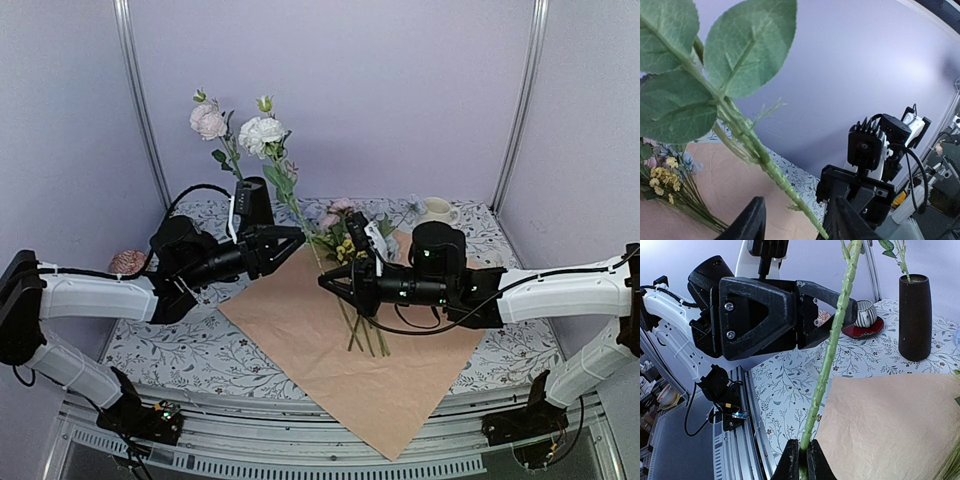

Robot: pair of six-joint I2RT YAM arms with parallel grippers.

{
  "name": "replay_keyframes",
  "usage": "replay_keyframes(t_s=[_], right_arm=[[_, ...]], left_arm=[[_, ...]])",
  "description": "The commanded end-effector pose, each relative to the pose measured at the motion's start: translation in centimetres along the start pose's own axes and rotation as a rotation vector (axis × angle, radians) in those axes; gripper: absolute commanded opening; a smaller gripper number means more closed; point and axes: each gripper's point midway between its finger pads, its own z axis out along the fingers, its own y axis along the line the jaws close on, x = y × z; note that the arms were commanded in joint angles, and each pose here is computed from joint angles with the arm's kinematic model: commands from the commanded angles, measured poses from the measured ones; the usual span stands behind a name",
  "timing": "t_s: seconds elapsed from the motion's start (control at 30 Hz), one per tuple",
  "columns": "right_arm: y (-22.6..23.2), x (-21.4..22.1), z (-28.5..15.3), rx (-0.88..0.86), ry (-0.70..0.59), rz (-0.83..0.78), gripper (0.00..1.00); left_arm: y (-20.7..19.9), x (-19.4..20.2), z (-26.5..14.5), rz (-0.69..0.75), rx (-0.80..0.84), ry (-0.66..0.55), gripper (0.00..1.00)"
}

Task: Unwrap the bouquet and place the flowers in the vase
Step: Pass from the right arm to the left

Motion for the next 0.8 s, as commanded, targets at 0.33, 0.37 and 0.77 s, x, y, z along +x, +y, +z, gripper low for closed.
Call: replay_keyframes(t_s=[0.33,0.37,0.77], right_arm=[[1.3,0.1,0.6,-0.018,-0.014,-0.067,0.05],[1.4,0.2,0.7,-0.015,-0.013,-0.069,0.05],[-1.0,0.6,-0.7,0.133,-0.028,-0.082,0.38]], left_arm=[[-1.0,-1.1,1.1,-0.027,0.037,-0.025,0.34],[-1.1,-1.2,1.2,-0.027,0.037,-0.026,0.29],[0.2,-2.8,0.4,0.085,-0.094,-0.043,0.00]])
